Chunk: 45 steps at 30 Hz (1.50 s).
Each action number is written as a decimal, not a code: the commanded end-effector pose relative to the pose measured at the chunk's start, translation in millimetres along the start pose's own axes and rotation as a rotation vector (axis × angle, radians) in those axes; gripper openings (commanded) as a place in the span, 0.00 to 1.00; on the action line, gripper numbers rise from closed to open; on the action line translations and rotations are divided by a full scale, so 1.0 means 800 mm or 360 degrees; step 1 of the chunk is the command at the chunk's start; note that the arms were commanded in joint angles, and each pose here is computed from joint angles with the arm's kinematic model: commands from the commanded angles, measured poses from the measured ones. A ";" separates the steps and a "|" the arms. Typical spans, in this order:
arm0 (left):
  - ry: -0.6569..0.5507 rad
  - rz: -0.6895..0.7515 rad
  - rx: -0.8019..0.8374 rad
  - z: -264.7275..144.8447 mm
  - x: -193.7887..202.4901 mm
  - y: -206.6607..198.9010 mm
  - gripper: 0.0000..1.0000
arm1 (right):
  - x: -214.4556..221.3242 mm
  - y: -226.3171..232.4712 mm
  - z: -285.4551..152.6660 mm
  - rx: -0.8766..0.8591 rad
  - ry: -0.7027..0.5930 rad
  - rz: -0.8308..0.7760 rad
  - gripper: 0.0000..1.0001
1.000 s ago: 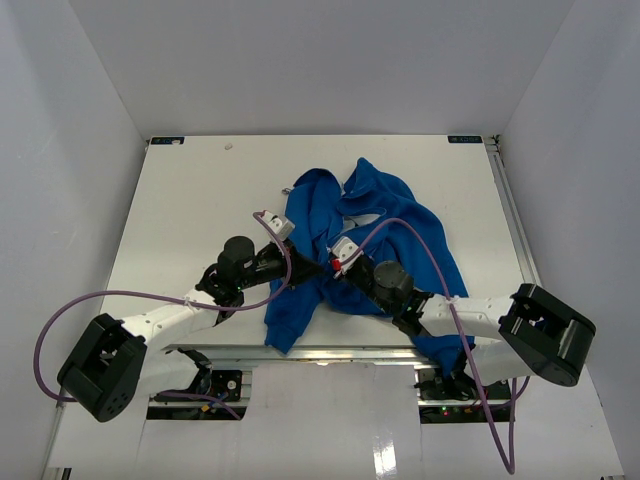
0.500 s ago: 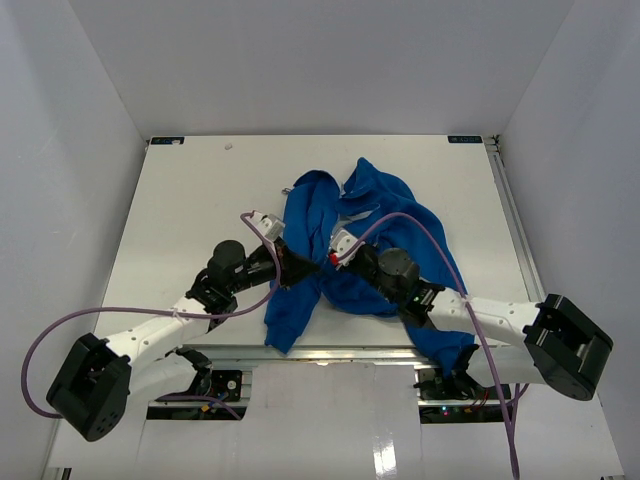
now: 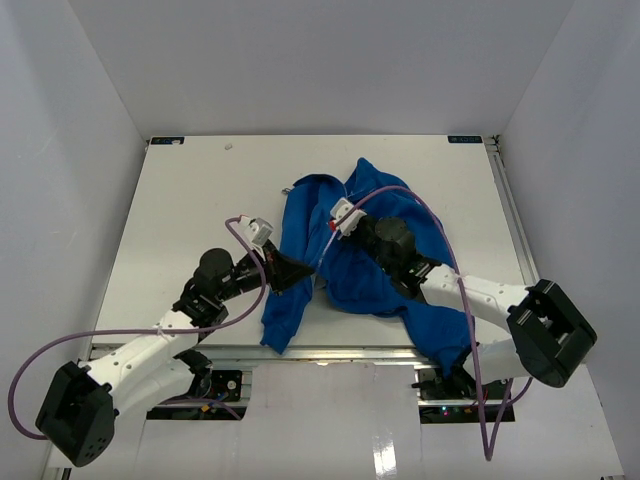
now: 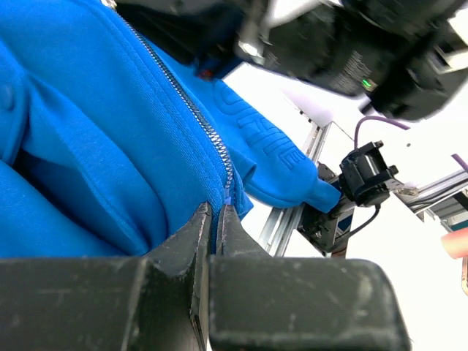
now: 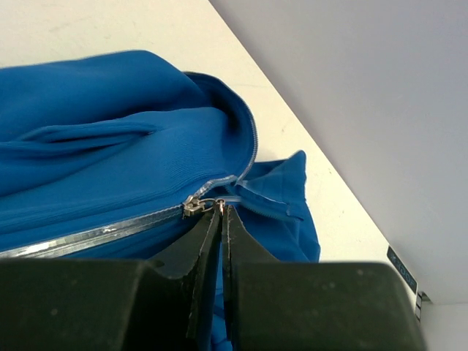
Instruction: Zip up the jacket
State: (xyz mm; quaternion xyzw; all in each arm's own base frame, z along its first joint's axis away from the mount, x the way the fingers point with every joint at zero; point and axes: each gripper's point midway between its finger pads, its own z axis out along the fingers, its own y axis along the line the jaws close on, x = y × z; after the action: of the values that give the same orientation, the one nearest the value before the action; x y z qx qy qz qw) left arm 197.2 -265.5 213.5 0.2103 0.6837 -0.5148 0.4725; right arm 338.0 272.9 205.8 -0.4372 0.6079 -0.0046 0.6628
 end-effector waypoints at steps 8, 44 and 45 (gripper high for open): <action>-0.0132 0.0042 0.0034 -0.039 -0.041 -0.045 0.00 | 0.030 -0.102 0.054 0.0213 0.0030 0.0152 0.08; -0.0856 0.0156 -0.0921 -0.124 -0.169 0.038 0.00 | 0.211 -0.302 0.118 0.0651 0.0206 0.0800 0.08; -0.0883 0.0154 -0.0949 -0.127 -0.170 0.043 0.00 | 0.210 -0.305 0.120 0.0654 0.0201 0.0788 0.08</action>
State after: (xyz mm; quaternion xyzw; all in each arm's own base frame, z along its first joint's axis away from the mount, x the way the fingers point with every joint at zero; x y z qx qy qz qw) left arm 235.9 -164.7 273.3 0.0282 0.7088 -0.3183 0.6288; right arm 532.5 202.8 192.2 -0.2550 0.6983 0.1644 0.6483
